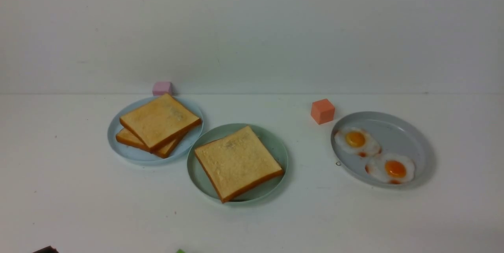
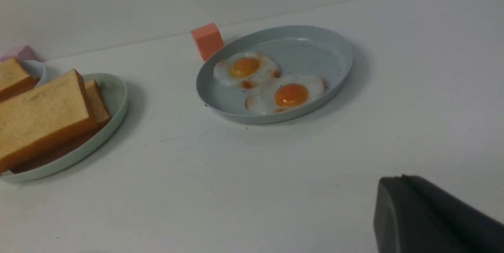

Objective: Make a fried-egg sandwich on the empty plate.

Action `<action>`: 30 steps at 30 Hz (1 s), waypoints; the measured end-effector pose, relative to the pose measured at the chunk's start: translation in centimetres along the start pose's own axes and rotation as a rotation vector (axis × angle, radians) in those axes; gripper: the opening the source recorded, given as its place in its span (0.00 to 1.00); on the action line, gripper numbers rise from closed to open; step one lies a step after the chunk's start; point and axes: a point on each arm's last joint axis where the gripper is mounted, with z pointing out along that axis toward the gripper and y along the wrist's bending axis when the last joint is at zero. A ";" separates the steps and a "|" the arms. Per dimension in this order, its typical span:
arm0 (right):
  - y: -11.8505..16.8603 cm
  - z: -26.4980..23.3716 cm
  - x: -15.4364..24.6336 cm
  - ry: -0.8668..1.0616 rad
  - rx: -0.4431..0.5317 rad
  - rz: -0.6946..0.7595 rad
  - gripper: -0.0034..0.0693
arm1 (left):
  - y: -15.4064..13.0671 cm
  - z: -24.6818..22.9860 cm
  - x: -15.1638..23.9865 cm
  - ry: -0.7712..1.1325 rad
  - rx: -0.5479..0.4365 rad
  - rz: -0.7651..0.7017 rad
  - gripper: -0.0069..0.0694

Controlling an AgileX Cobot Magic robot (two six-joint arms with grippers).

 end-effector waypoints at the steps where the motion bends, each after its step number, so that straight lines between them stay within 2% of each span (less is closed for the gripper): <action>1: 0.0 0.0 0.0 0.004 0.001 -0.001 0.07 | 0.0 0.0 0.0 0.002 0.000 0.000 0.10; 10: 0.1 -0.1 0.3 0.045 -0.011 -0.113 0.04 | 0.0 0.0 0.1 0.007 0.000 0.000 0.11; 30: 0.2 -0.1 0.3 0.051 -0.018 -0.124 0.04 | 0.0 0.0 0.1 0.009 0.000 0.000 0.14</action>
